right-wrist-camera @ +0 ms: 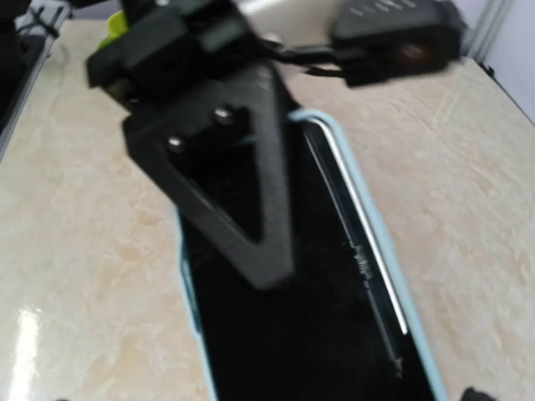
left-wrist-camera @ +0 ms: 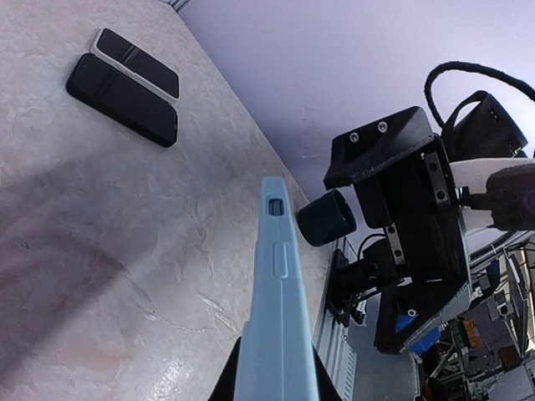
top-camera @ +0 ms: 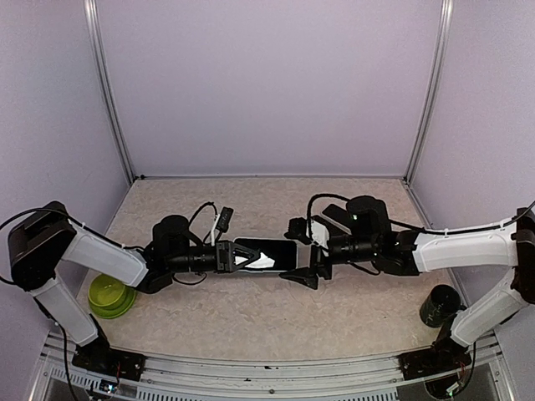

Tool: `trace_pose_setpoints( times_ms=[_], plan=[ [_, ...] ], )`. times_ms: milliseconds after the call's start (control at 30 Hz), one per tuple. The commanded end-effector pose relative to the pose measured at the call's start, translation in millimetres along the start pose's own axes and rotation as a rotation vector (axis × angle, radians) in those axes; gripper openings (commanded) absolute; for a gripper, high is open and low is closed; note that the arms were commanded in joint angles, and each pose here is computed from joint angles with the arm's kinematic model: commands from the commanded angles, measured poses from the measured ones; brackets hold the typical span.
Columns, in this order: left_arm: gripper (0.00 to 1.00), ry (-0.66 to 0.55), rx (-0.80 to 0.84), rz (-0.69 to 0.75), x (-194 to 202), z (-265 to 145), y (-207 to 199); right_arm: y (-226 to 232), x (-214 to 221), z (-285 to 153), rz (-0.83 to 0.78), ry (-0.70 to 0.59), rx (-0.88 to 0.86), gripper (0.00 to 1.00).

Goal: Put the phone into the phone case
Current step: Press the phone onto the phone case.

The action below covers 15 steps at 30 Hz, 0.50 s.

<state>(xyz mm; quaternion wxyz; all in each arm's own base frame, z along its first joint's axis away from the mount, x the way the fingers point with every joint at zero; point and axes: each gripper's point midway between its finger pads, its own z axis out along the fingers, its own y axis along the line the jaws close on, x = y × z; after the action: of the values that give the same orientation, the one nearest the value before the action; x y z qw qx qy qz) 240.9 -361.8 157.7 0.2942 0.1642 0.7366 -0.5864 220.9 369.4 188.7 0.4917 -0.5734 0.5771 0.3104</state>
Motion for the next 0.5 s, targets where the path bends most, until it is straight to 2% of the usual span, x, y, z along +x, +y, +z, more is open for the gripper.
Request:
trace_pose_setpoints(
  times_ms=[0, 267, 467],
  plan=[
    [0.00, -0.035, 0.039, 0.053, -16, 7, -18, -1, -1, 7, -0.114, 0.043, 0.036, 1.00],
    [0.00, -0.026, 0.018, 0.051, -15, 11, -17, 2, 7, 32, -0.152, 0.134, 0.047, 1.00],
    [0.00, -0.018, 0.011, 0.051, -13, 13, -15, 8, 4, 38, -0.160, 0.128, 0.023, 1.00]
  ],
)
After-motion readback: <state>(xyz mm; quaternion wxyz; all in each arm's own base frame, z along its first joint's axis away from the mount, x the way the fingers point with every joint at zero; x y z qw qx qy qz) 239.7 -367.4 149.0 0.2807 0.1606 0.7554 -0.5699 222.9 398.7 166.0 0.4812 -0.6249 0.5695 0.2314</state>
